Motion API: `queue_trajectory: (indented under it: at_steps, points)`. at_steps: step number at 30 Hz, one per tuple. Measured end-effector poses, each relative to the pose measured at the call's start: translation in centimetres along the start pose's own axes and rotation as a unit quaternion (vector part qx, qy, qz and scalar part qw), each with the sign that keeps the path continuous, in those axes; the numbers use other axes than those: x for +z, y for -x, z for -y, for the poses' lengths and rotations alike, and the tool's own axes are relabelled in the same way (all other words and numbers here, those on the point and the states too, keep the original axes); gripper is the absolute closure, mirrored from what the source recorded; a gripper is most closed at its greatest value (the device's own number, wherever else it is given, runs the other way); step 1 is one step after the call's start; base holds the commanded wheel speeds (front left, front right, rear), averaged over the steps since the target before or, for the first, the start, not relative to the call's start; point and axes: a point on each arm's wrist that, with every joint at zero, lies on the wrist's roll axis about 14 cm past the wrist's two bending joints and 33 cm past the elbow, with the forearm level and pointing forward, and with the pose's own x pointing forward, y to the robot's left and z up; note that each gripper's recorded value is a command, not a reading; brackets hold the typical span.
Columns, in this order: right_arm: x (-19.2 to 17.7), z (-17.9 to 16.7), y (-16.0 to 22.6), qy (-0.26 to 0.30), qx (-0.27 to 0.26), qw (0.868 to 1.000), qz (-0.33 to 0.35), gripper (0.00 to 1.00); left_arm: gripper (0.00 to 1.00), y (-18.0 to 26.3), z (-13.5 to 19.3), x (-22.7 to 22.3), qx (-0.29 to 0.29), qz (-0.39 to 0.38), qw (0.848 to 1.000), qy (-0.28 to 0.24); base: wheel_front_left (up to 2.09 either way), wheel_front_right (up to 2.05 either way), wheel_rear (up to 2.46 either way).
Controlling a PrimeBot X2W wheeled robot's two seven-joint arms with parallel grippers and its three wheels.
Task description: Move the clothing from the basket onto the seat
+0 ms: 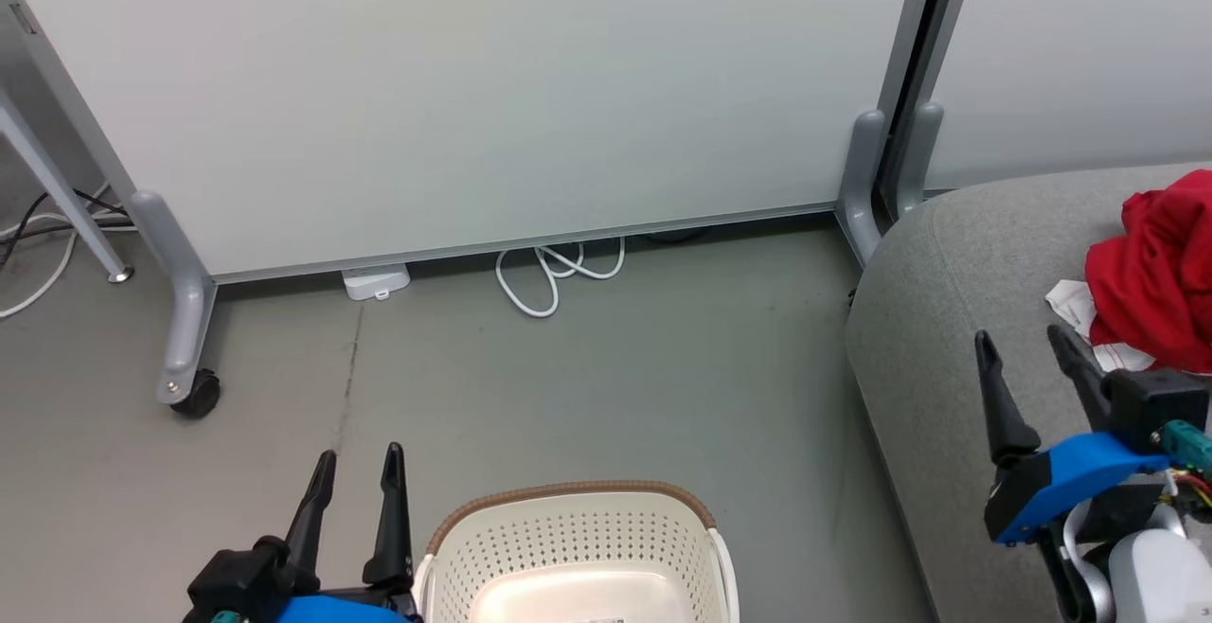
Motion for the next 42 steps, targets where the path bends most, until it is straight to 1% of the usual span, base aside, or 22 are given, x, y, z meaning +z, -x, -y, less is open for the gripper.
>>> queue_trajectory:
  at_steps: [4,8,15,33,34,42]
  points:
    - [0.0,-2.3,0.8,-0.016,0.017,1.0,0.01,0.0,0.0,0.9,-1.3,0.1,0.022,0.002,1.0,-0.003,0.0,0.0,0.0]
    - [-0.4,-3.5,1.6,-0.023,0.028,0.999,0.012,0.0,0.0,1.5,-2.5,0.4,0.043,0.007,0.999,-0.006,0.0,0.0,0.0]
    - [-1.2,-4.5,2.8,-0.031,0.038,0.999,0.006,0.0,0.0,2.1,-3.3,0.3,0.056,0.007,0.998,-0.004,0.0,0.0,0.0]
    - [-1.8,-5.6,3.5,-0.045,0.051,0.998,-0.005,0.0,0.0,2.5,-3.5,-0.7,0.058,-0.01,0.998,-0.01,0.0,0.0,0.0]
    - [-2.1,-5.6,3.6,-0.045,0.051,0.998,-0.01,1.0,1.0,2.6,-3.6,-0.9,0.06,-0.014,0.998,-0.008,0.0,0.0,0.0]
    - [-5.7,-5.6,4.8,-0.052,0.046,0.995,-0.064,1.0,1.0,4.6,-4.2,-4.4,0.079,-0.069,0.994,0.005,0.0,0.0,0.0]
